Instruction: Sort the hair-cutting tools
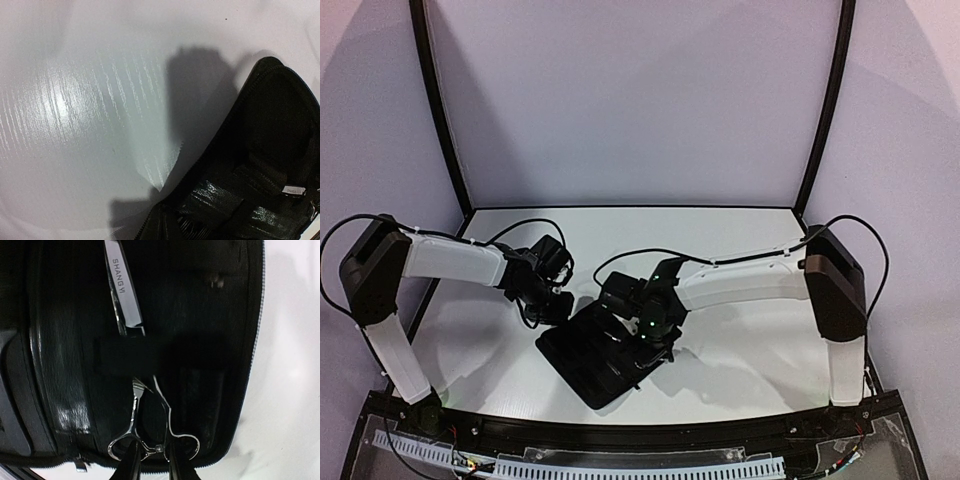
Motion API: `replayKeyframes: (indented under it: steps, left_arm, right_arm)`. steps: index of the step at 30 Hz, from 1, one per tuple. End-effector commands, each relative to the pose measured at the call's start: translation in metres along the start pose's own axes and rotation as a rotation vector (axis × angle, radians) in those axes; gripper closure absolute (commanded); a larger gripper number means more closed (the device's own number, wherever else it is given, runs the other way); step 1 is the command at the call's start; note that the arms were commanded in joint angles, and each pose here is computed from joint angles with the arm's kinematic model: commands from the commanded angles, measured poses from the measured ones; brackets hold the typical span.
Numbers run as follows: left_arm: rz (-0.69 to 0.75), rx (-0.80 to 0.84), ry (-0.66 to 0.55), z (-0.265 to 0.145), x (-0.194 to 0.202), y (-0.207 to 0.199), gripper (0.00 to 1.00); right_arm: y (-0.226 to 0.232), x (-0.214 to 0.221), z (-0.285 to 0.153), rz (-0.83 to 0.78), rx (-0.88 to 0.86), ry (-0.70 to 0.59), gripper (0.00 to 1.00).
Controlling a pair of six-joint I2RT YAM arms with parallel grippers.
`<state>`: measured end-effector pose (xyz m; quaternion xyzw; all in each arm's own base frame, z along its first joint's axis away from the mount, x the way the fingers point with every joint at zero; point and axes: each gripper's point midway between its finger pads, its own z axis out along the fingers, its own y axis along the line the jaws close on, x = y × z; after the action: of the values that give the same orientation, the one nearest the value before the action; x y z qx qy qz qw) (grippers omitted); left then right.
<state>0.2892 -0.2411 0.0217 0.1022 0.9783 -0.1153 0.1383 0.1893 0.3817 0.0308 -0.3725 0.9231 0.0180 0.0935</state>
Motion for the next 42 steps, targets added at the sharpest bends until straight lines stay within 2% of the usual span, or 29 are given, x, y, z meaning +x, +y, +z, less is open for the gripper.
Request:
replayKeyframes:
  steps: [1,15,21,29,33,38,41,42]
  left_arm:
    - [-0.002,-0.042,0.106,0.029,0.029,0.012,0.99]
    - [-0.033,0.007,0.109,0.029,0.027,0.003,0.99]
    - [-0.041,0.014,0.110,0.028,0.027,0.001,0.99]
    - [-0.045,-0.012,0.087,0.021,0.021,0.004,0.99]
    - [-0.048,-0.018,0.056,0.011,0.011,0.002,0.96]
    - [-0.047,-0.015,-0.032,-0.016,-0.013,-0.004,0.83]
    - [-0.048,-0.026,-0.090,-0.035,-0.028,-0.005,0.69]
    - [-0.048,-0.025,-0.113,-0.044,-0.035,-0.007,0.62]
  right_arm:
    - [-0.001,-0.008,0.005,-0.004,0.051,0.002,0.82]
    - [0.039,-0.049,0.010,0.088,-0.119,-0.075,0.83]
    - [0.037,-0.047,0.020,0.121,-0.104,-0.064,0.80]
    - [0.026,-0.046,-0.008,0.116,-0.076,-0.109,0.57]
    - [0.023,-0.050,-0.042,0.081,-0.094,-0.170,0.54]
    - [0.015,-0.053,-0.102,0.060,-0.133,-0.302,0.41]
    - [0.005,-0.052,-0.131,0.068,-0.134,-0.382,0.25]
    - [0.001,-0.051,-0.140,0.072,-0.126,-0.407,0.18]
